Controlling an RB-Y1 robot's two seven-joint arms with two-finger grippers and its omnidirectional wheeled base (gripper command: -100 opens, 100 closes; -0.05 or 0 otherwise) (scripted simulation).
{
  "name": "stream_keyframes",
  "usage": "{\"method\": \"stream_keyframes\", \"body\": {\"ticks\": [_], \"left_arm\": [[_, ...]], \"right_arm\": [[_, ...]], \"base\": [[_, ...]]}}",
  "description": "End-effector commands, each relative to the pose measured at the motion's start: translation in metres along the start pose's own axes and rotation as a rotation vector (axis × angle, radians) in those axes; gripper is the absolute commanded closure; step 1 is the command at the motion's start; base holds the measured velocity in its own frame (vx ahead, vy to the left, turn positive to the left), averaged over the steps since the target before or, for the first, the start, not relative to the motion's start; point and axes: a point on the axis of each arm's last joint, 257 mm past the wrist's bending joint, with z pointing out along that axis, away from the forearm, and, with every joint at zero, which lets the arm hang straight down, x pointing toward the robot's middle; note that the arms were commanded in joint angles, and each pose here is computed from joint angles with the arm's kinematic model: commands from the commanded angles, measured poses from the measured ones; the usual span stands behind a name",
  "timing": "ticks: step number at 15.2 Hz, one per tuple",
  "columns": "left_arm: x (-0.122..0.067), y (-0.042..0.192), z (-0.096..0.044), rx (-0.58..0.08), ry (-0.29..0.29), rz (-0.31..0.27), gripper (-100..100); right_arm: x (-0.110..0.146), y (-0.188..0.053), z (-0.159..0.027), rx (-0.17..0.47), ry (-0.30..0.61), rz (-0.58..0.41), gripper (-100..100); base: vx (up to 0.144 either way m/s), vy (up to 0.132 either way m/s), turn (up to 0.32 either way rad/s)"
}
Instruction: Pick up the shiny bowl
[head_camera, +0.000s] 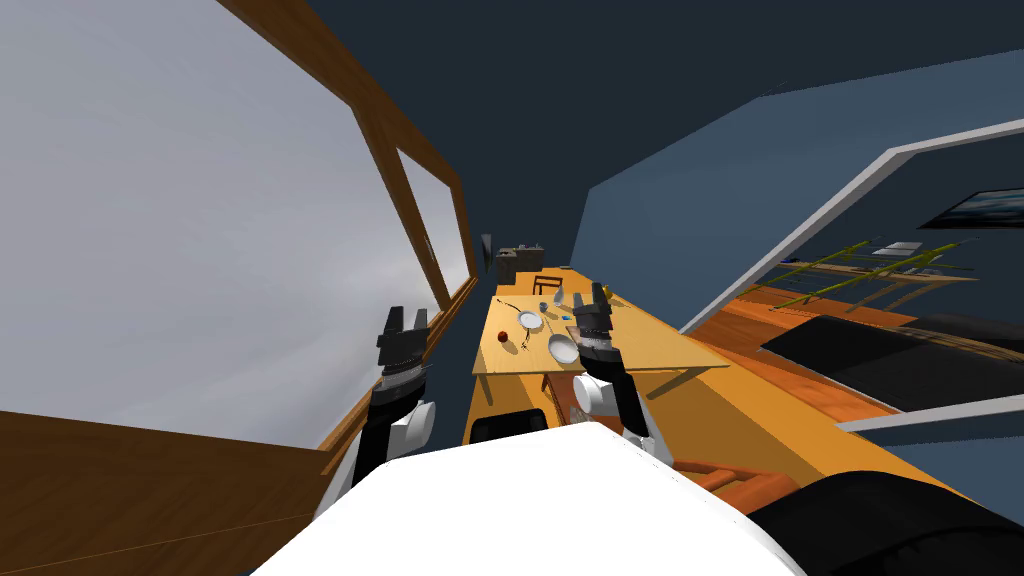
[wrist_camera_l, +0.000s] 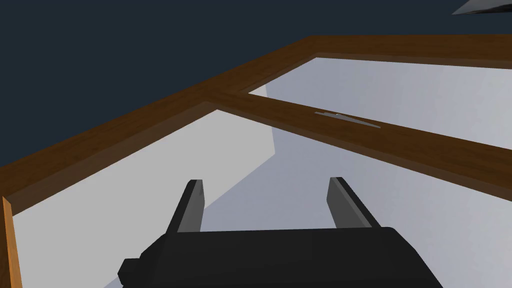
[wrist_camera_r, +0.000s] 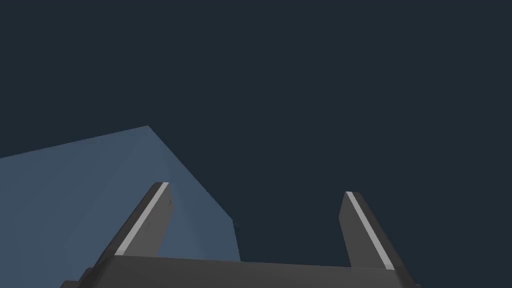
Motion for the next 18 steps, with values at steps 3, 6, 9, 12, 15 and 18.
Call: {"method": "stream_keyframes", "body": {"ticks": [3,6,9,12,15,18], "left_arm": [[0.000,0.000,0.000,0.000,0.000,0.000,0],[0.000,0.000,0.000,0.000,0.000,0.000,0],[0.000,0.000,0.000,0.000,0.000,0.000,0],[0.000,0.000,0.000,0.000,0.000,0.000,0],[0.000,0.000,0.000,0.000,0.000,0.000,0],[0.000,0.000,0.000,0.000,0.000,0.000,0]], "right_arm": [[0.021,-0.004,0.000,-0.005,0.097,-0.034,-100],[0.033,-0.007,-0.001,-0.009,0.150,-0.053,-100],[0.059,-0.014,-0.004,-0.016,0.250,-0.087,-100],[0.075,-0.020,-0.007,-0.022,0.313,-0.111,-100],[0.106,-0.031,-0.016,-0.035,0.430,-0.155,-100],[0.124,-0.039,-0.023,-0.044,0.501,-0.184,-100]], "base": [[0.000,-0.002,0.002],[0.000,-0.009,0.005],[0.001,-0.013,0.007],[0.002,-0.016,0.008],[0.004,-0.019,0.011],[0.004,-0.020,0.011]]}}
